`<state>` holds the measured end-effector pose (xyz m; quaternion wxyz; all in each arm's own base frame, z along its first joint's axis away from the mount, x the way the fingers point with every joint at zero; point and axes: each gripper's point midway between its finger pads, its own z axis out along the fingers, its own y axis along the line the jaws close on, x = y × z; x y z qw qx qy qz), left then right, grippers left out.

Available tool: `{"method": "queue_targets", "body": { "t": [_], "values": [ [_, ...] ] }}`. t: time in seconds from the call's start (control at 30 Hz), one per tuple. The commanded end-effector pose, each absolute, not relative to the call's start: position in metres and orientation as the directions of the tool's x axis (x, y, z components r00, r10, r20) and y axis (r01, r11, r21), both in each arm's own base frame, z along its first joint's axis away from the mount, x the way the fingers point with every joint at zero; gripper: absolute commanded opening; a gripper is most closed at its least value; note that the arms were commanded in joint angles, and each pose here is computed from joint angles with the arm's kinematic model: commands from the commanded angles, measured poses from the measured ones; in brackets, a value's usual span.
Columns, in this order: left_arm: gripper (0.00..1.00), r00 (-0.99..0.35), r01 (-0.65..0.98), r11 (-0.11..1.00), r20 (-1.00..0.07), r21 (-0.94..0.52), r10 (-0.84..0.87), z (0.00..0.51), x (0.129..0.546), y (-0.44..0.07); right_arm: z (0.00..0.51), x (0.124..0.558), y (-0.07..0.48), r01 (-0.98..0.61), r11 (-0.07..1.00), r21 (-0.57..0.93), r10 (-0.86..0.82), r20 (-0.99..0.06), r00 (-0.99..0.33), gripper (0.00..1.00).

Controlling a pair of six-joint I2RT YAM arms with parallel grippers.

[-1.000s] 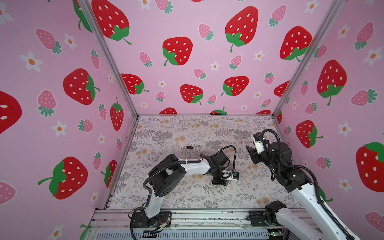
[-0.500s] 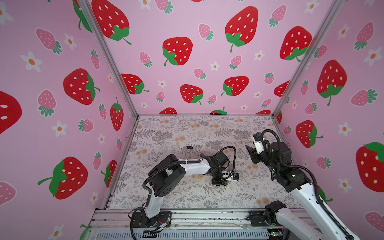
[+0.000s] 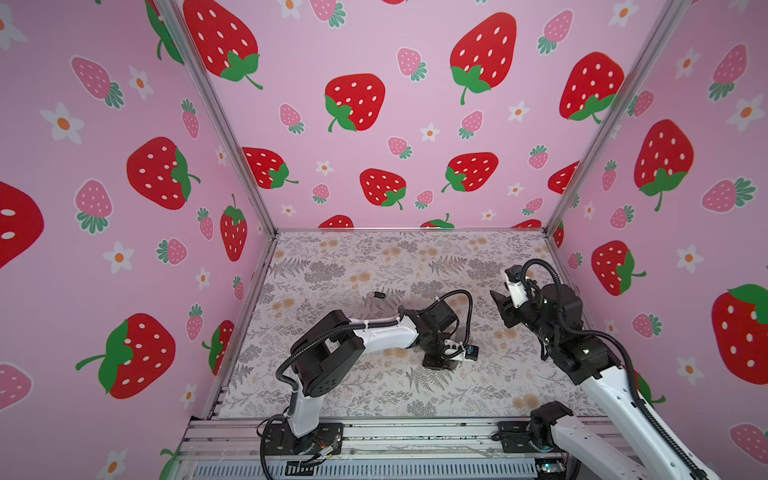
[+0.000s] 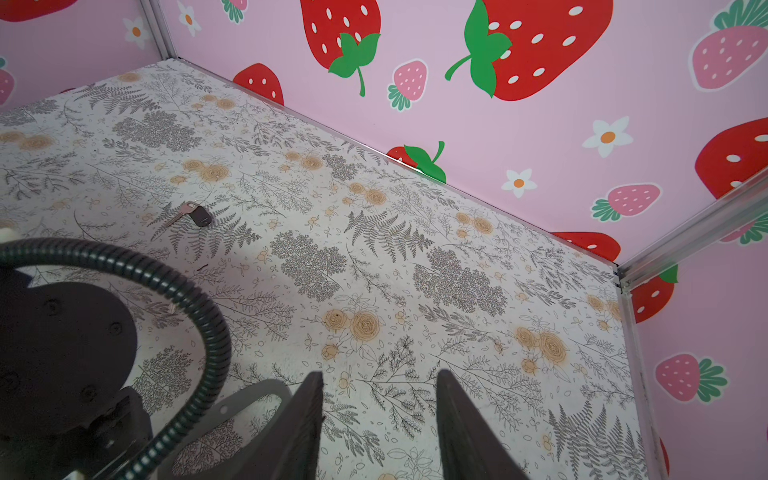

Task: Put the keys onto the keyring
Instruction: 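Close the left gripper on the plate edge near a split ring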

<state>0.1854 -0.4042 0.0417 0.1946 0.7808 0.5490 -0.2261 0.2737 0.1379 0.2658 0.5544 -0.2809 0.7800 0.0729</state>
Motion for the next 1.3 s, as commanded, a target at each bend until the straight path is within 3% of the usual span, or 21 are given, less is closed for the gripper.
{"method": "queue_targets", "body": {
  "t": [0.0,0.33,0.83,1.27],
  "values": [
    [0.35,0.318,0.937,-0.346,-0.55,0.055,0.772,0.037,0.182,-0.402,0.266,0.273,0.141,-0.532,0.824,-0.196,-0.353,-0.911,-0.212,0.46],
    [0.39,0.327,0.934,-0.353,-0.54,0.059,0.776,0.03,0.183,-0.405,0.268,0.272,0.142,-0.538,0.82,-0.194,-0.352,-0.913,-0.207,0.46],
    [0.22,0.324,0.932,-0.361,-0.541,0.042,0.776,0.029,0.181,-0.406,0.269,0.273,0.143,-0.541,0.817,-0.197,-0.354,-0.913,-0.202,0.46],
    [0.14,0.32,0.93,-0.365,-0.554,0.032,0.768,0.039,0.178,-0.406,0.267,0.274,0.144,-0.542,0.816,-0.199,-0.357,-0.912,-0.202,0.46]
  ]
}}
